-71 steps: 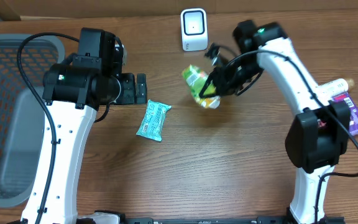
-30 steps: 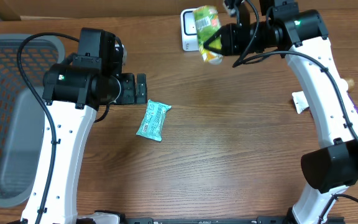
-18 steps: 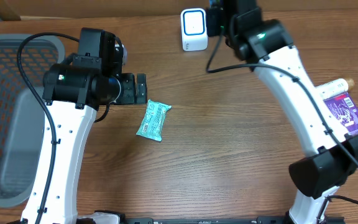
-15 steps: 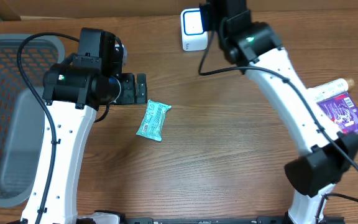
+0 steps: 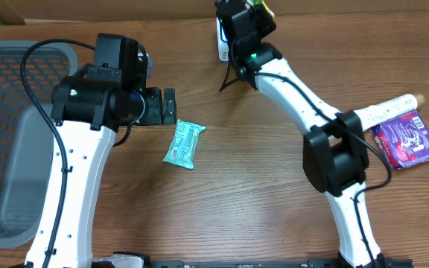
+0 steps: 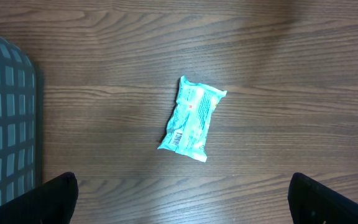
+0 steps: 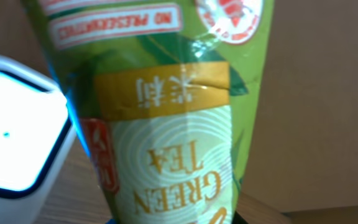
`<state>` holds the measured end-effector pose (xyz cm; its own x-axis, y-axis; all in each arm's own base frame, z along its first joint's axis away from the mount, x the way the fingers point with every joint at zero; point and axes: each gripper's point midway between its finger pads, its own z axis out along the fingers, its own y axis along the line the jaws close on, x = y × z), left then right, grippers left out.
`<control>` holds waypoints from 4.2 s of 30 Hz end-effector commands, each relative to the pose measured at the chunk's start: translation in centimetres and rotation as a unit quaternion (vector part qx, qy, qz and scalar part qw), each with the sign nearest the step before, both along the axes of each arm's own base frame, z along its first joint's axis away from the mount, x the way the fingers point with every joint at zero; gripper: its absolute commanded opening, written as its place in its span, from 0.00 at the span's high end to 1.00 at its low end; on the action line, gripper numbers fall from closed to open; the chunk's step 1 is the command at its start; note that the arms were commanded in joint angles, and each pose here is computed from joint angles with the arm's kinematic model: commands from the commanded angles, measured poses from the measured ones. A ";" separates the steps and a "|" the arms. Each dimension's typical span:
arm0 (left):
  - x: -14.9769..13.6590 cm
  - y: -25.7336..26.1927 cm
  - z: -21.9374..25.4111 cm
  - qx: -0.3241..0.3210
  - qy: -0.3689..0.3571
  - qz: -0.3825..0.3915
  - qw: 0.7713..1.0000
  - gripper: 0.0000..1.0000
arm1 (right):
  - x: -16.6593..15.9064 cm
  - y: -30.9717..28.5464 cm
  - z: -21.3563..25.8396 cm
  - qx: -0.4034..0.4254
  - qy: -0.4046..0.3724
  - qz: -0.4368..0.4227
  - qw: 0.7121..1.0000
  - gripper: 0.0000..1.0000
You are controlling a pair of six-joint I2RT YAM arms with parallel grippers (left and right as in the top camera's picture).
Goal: Scan the item barcode
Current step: 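Hold the green juice carton in front of the scanner, then carry the green juice carton to the table right edge, release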
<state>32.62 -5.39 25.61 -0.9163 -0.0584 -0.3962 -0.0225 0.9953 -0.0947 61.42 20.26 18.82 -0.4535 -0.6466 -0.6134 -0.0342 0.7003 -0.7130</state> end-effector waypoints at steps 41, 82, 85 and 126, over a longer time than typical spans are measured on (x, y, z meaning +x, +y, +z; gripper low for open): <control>0.2 -0.1 -0.1 0.001 0.001 -0.008 1.000 0.00 | 3.2 1.1 -3.5 -0.141 -0.029 0.031 0.989 0.96; 0.2 -0.1 -0.1 0.001 0.001 -0.008 1.000 0.01 | -13.6 -9.1 -4.2 0.527 0.306 -0.246 0.754 0.96; 0.2 -0.1 -0.1 0.001 0.001 -0.008 1.000 0.00 | -12.6 -12.5 -6.4 0.562 0.255 -0.325 0.717 0.96; 0.2 -0.1 -0.1 0.001 0.001 -0.008 1.000 0.01 | -18.2 -33.2 -8.8 0.529 0.135 -0.551 0.631 0.00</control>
<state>32.61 -5.39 25.61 -0.9165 -0.0584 -0.3959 -0.0225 0.9953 -0.0946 41.42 -11.88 5.33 -0.4505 0.8809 -0.1451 0.8883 0.4585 0.0261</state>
